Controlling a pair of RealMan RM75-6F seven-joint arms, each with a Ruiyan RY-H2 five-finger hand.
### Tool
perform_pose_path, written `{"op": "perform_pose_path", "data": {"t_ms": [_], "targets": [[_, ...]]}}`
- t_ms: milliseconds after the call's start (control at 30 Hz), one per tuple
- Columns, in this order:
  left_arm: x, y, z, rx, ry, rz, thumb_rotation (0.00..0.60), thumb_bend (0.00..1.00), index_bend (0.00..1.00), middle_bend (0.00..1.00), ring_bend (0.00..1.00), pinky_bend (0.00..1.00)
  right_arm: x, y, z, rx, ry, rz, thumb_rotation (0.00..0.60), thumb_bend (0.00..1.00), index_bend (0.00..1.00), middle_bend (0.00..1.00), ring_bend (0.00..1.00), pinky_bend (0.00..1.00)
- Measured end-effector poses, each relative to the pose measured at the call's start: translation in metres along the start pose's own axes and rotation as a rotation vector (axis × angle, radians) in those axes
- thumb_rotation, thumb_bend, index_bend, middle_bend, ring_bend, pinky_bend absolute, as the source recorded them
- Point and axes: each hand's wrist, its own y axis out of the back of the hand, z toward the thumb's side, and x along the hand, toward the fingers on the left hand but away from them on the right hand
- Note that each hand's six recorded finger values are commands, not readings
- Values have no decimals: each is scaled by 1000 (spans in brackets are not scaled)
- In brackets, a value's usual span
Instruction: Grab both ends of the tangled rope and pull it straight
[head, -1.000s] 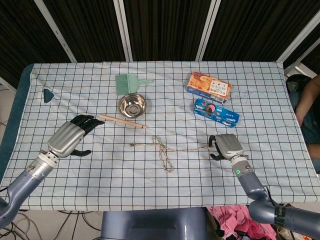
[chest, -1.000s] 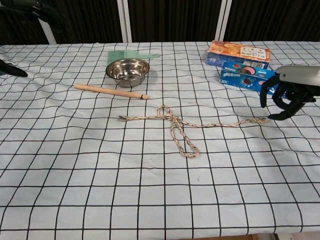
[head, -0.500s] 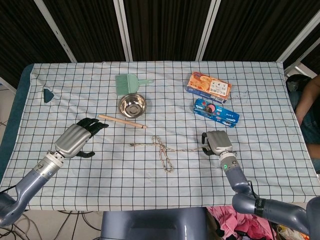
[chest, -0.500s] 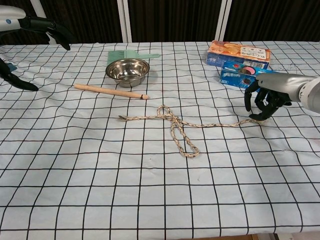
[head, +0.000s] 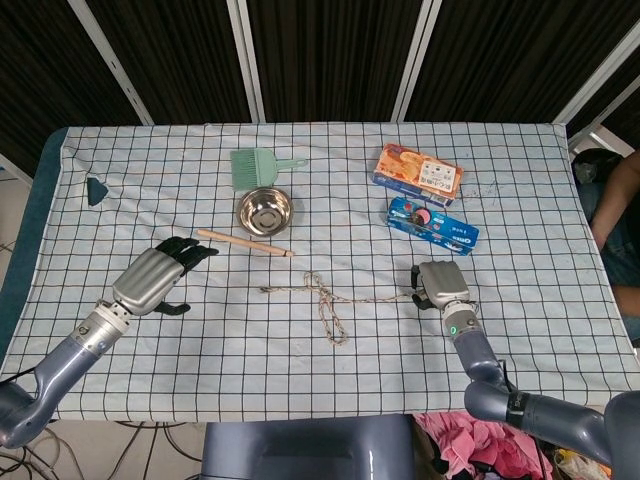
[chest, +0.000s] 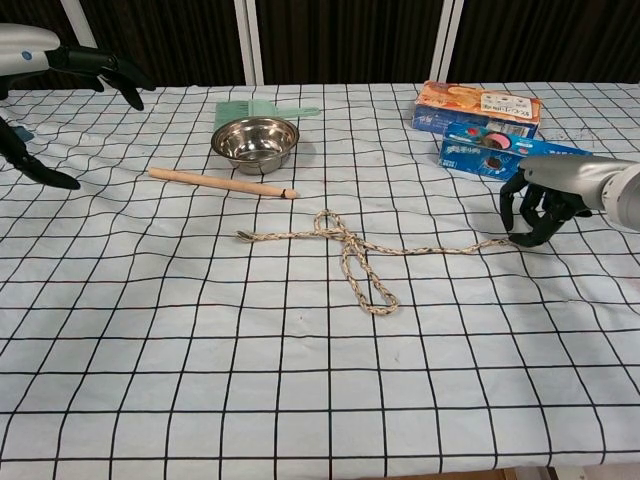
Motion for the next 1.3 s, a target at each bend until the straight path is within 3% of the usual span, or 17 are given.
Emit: {"op": "perform_pose_path", "data": {"t_ms": [667, 1300], "targets": [[2, -6, -4, -3, 13, -16, 600, 116, 142, 225, 130, 167, -1, -7, -2, 8, 9, 8, 600, 265, 539, 780, 934, 859], [2, -7, -5, 0, 15, -20, 600, 116, 142, 225, 130, 166, -5, -11, 2, 14, 13, 14, 600, 349, 572, 787, 942, 859]]}}
